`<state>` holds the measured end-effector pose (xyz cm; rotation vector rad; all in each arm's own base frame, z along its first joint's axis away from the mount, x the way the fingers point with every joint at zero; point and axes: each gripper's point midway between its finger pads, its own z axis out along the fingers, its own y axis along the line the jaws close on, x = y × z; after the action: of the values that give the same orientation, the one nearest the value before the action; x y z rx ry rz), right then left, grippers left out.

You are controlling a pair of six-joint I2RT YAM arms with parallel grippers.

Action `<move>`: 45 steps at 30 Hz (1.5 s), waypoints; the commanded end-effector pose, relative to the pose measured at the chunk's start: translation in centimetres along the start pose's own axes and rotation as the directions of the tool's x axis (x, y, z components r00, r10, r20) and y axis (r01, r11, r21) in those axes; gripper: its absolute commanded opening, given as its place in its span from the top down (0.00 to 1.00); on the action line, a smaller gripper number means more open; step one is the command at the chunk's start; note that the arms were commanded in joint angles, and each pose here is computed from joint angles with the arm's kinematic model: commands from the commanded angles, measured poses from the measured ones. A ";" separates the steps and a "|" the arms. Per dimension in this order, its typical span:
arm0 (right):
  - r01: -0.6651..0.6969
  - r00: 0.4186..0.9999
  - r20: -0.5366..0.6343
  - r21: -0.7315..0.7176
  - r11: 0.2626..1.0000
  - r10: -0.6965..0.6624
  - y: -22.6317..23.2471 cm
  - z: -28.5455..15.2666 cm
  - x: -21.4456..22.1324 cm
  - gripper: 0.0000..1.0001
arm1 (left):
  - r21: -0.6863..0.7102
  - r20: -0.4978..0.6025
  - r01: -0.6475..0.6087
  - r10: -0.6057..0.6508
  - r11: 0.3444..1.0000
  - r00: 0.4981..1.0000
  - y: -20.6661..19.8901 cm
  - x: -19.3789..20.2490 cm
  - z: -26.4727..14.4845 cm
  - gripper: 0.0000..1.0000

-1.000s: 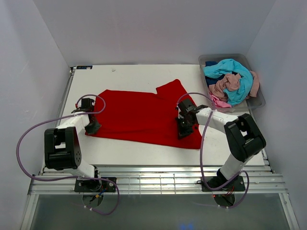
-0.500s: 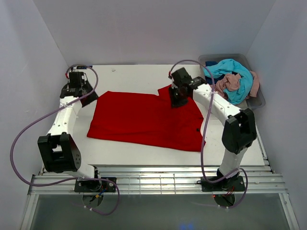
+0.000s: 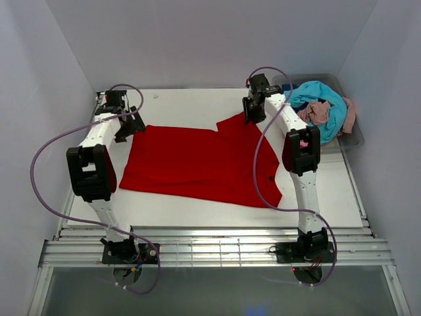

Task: Fold and stack the t-shirts
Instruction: Grap the side of the flattened tshirt furthest away from the robot with both arms

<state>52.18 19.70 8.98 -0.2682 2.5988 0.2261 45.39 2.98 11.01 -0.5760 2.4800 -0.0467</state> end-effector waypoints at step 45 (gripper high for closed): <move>-0.026 0.995 0.092 -0.153 0.988 0.040 -1.9 10.1 -0.2 0.82 | 0.031 0.072 -0.036 0.034 0.999 0.997 -1.2 -3.6 1.8 0.09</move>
<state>60.09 19.35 3.02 -0.2438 2.4009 0.3983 48.19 3.38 10.24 -0.5136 2.4688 -0.0321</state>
